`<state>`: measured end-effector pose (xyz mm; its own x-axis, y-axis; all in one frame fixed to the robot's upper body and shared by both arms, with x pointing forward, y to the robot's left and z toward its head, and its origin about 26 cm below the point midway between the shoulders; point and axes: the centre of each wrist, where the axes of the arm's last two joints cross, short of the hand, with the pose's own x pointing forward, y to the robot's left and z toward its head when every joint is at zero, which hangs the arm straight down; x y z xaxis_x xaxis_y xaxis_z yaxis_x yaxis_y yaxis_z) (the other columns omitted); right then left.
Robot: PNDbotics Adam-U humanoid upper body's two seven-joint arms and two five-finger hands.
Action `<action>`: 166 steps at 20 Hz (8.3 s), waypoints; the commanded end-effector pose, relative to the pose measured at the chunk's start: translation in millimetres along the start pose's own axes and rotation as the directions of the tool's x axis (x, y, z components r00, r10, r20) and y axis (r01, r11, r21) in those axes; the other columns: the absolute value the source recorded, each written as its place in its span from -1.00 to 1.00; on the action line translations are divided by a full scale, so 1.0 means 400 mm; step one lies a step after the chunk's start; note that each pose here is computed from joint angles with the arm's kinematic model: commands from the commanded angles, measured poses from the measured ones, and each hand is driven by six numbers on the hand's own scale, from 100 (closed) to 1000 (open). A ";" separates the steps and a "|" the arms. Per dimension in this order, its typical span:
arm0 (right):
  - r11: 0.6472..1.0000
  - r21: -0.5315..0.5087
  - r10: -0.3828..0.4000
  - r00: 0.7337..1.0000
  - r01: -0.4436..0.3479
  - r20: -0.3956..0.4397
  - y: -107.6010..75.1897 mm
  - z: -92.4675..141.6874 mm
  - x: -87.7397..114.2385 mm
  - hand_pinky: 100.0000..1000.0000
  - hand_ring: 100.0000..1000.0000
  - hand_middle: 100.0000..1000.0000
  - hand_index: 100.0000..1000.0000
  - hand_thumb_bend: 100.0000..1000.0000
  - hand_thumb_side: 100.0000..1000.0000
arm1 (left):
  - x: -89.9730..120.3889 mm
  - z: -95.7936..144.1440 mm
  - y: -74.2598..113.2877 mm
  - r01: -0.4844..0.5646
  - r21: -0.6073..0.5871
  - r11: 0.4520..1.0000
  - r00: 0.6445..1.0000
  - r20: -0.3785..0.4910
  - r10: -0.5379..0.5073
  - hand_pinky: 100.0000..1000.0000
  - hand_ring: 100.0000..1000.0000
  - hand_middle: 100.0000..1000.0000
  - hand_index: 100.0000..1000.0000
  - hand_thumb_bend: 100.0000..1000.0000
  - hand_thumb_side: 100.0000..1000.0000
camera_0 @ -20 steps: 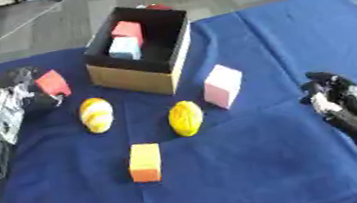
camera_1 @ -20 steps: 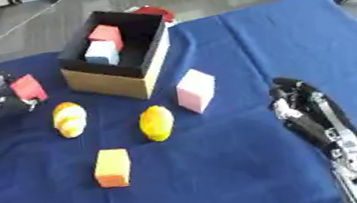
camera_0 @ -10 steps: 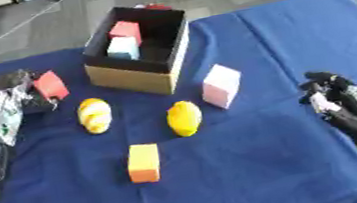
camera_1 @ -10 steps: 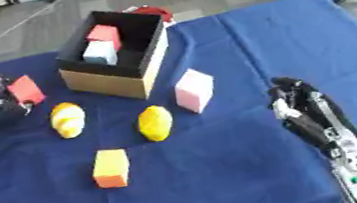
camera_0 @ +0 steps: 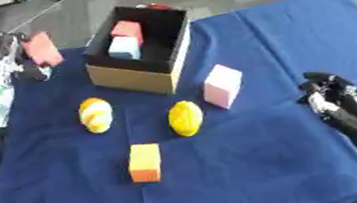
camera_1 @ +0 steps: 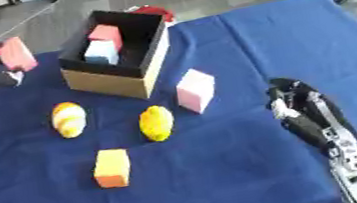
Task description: Pick up objects on the table and place them in the box.
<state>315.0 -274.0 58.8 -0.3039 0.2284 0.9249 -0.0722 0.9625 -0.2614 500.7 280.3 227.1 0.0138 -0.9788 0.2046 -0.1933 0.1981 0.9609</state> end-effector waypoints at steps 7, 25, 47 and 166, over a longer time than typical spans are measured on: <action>1.000 0.010 0.017 1.000 -0.017 0.019 -0.011 -0.008 0.011 0.42 0.15 0.26 0.60 -1.00 -0.33 | 0.173 0.000 0.047 -0.001 0.001 1.000 0.964 0.267 0.000 0.41 0.14 0.02 0.38 -0.89 -0.86; 1.000 0.012 0.012 1.000 -0.012 0.021 -0.007 -0.011 0.012 0.42 0.15 0.26 0.60 -1.00 -0.33 | 0.224 0.010 -0.059 0.108 -0.104 0.989 0.938 0.340 -0.067 0.58 0.45 0.56 0.94 -0.28 0.03; 1.000 0.003 0.029 1.000 -0.029 0.010 -0.020 -0.004 0.007 0.42 0.15 0.26 0.59 -1.00 -0.33 | 0.038 0.097 0.166 0.290 -0.237 0.927 0.770 0.633 -0.079 0.59 0.42 0.44 0.77 -0.24 -0.40; -0.185 0.628 0.682 0.362 -0.756 0.636 -0.084 -0.472 0.128 0.97 1.00 1.00 1.00 -0.48 -1.00 | -0.001 0.452 -0.088 -0.545 -0.267 0.795 0.681 0.412 0.605 0.47 0.30 0.21 0.71 -1.00 0.24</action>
<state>478.5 -254.8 160.9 -0.7710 0.6367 0.0124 -0.3480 -0.4050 -0.8455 332.3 258.8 146.8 -0.4948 -0.5675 0.6581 0.1137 0.7085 0.6965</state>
